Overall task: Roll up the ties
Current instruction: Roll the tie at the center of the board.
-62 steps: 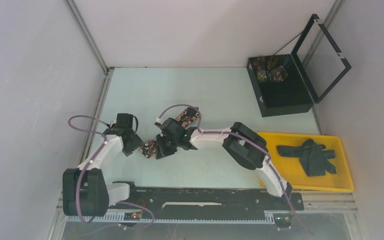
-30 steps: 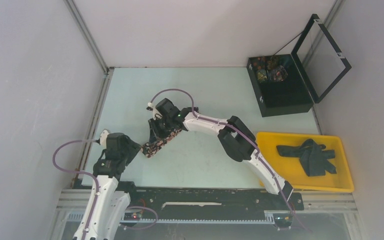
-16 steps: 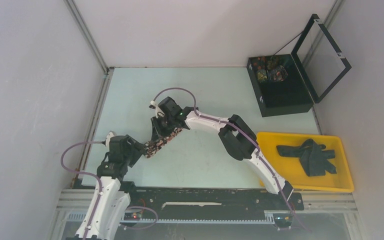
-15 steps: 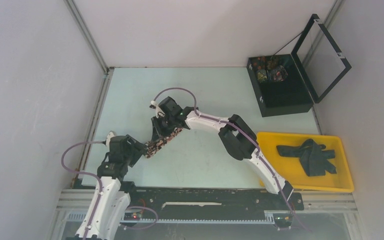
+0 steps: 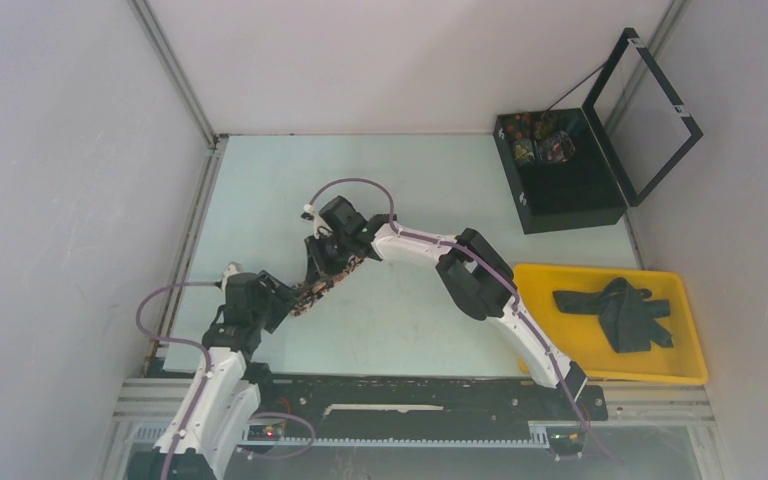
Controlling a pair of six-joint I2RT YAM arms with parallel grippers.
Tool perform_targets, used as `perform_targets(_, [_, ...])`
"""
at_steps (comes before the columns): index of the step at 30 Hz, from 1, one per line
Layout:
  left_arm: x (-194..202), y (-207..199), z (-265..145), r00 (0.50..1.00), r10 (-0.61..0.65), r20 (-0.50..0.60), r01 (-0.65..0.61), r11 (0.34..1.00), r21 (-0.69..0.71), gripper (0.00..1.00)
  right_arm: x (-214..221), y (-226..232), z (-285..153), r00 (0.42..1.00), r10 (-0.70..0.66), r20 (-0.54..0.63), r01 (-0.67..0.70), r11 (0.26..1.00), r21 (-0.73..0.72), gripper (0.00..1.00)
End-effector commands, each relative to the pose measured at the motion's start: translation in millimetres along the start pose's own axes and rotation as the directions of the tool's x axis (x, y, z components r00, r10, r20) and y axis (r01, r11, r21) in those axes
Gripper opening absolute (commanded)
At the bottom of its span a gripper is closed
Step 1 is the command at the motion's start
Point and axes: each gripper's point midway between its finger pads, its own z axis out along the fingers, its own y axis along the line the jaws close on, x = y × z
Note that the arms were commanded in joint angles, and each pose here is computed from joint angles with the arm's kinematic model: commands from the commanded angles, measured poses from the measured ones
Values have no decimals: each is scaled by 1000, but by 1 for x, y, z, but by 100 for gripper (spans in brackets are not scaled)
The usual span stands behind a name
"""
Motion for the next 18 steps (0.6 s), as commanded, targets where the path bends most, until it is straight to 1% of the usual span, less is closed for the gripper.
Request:
perform_targets(1, [-1,-11,6,1000,26,3,-26,998,55,66,0,-1,6,1000,-9,4,9,1000,-25,18])
perform_targets(14, [1,-8,18,999,49,-8,-49,999,22,63,5,-10,12,1000,4,-9,-4,1000,-20,17])
perform_targets(18, [3,-6,23,999,50,-18,-50,999,4,60,4,-11,11,1000,3,-7,-3,1000,-20,17])
